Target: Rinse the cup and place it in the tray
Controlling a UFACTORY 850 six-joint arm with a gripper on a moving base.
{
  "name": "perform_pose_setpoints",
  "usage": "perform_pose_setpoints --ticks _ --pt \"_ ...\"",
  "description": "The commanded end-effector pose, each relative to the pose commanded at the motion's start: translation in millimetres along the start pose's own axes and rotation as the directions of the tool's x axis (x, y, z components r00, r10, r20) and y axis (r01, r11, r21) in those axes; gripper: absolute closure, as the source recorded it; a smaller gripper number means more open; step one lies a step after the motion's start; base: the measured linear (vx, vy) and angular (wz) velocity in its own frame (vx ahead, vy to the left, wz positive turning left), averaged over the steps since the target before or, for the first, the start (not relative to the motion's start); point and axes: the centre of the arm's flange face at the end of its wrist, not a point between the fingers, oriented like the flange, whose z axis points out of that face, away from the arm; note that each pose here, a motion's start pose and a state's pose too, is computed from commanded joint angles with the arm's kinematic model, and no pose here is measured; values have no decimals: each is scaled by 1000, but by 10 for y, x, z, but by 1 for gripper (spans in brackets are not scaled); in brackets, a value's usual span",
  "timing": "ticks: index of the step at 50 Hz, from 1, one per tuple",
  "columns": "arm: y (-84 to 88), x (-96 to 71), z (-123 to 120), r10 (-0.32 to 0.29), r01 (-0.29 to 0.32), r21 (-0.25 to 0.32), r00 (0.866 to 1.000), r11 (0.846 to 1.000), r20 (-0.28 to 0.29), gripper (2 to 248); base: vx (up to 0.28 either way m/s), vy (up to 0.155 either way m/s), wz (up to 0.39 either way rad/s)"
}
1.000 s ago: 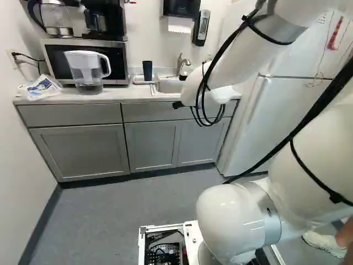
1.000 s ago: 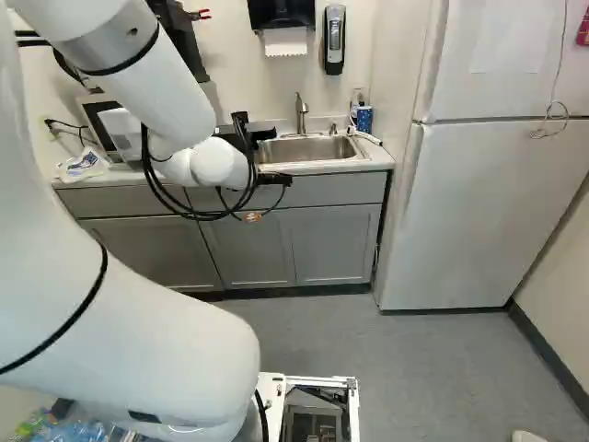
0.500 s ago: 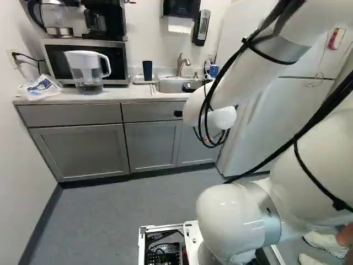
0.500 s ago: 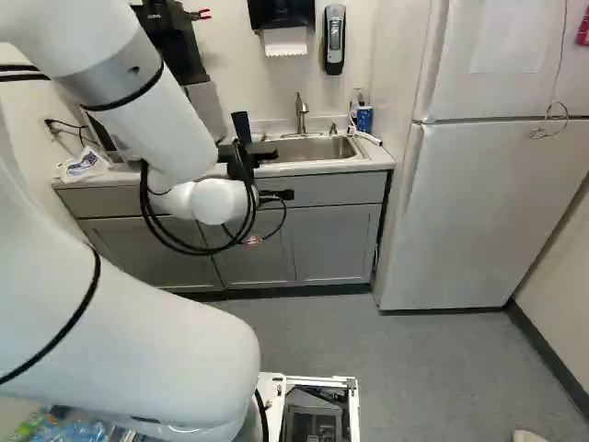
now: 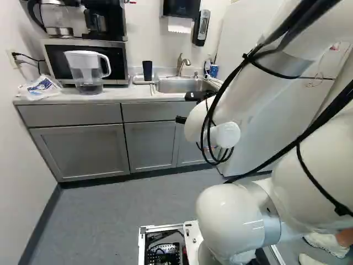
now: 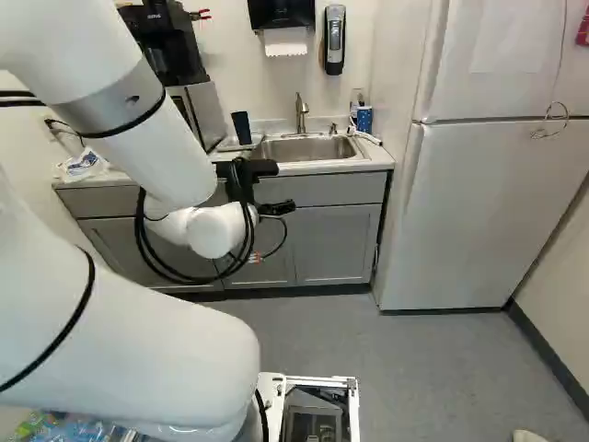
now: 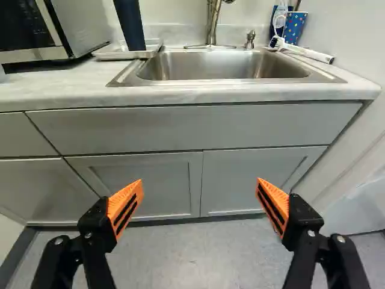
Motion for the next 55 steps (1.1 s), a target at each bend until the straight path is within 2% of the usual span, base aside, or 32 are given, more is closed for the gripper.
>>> perform_pose_setpoints --ticks 27,55 --pt "14 -228 -150 9 -10 -8 999 1000 -44 3 0 0 0" --pt "17 -278 -186 11 -12 -9 998 1000 -54 3 0 0 0"
